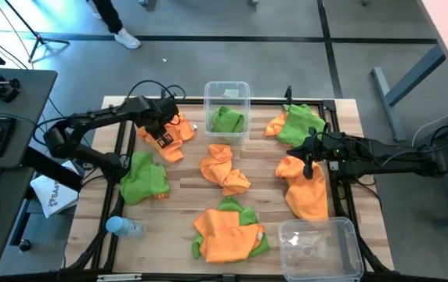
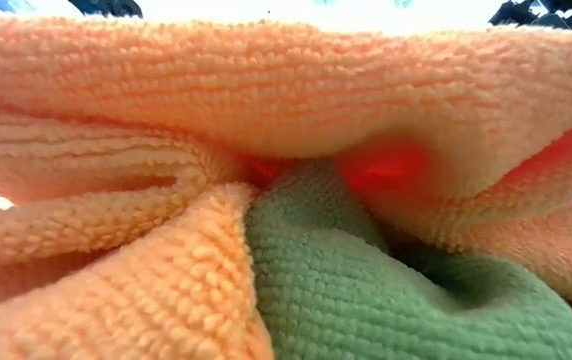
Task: Sort microfiber towel by color & place in baskets
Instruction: Put the orange microfiber towel into the bottom transparent bin
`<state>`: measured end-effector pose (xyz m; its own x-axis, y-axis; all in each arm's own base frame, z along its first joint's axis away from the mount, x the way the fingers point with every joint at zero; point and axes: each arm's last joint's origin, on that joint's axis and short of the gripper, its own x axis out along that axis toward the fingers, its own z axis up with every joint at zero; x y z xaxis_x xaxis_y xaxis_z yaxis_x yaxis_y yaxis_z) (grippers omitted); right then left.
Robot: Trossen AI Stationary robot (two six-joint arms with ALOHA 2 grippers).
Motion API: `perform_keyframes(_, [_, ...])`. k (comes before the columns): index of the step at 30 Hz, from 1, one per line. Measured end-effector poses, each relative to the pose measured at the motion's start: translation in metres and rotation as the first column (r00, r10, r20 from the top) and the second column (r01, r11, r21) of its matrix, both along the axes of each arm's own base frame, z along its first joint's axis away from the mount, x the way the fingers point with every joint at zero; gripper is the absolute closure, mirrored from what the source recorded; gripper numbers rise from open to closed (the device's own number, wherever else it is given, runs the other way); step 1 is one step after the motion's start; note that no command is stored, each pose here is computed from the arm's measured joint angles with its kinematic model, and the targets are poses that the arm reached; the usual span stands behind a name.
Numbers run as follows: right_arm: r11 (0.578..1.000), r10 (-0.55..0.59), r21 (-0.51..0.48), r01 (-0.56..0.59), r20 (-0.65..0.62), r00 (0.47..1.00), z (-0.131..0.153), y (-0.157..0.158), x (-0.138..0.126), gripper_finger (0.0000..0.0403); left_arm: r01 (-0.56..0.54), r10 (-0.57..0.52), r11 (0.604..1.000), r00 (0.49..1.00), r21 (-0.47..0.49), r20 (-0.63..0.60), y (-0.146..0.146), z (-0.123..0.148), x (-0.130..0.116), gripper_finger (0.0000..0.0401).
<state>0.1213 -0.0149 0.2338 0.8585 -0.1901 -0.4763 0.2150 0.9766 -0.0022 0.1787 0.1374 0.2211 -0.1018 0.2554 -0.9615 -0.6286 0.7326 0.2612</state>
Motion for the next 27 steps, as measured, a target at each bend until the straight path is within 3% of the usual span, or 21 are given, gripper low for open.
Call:
perform_keyframes(3, [1.0, 0.0, 0.0, 0.0, 0.0, 1.0, 0.0, 0.0, 0.0, 0.0402, 0.002, -0.002, 1.0, 1.0, 0.013, 0.018, -0.004, 0.005, -0.001, 0.0391])
perform_keyframes(8, [1.0, -0.009, 0.016, 0.009, 0.003, 1.0, 0.0, 0.0, 0.0, 0.0402, 0.021, -0.024, 0.999, 0.997, 0.047, 0.067, -0.018, 0.023, -0.006, 0.0399])
perform_keyframes(13, [1.0, -0.009, 0.016, 0.009, 0.004, 1.0, 0.0, 0.0, 0.0, 0.0402, 0.022, -0.061, 0.982, 0.976, 0.187, 0.208, -0.038, 0.068, -0.013, 0.04])
perform_keyframes(20, [1.0, -0.008, 0.014, 0.008, 0.003, 1.0, 0.0, 0.0, 0.0, 0.0402, 0.008, -0.199, 0.925, 0.862, 0.379, 0.467, -0.07, 0.136, -0.027, 0.0401])
perform_keyframes(27, [1.0, -0.008, 0.014, 0.008, 0.004, 1.0, 0.0, 0.0, 0.0, 0.0402, -0.021, -0.339, 0.863, 0.717, 0.505, 0.609, -0.092, 0.173, -0.034, 0.0401])
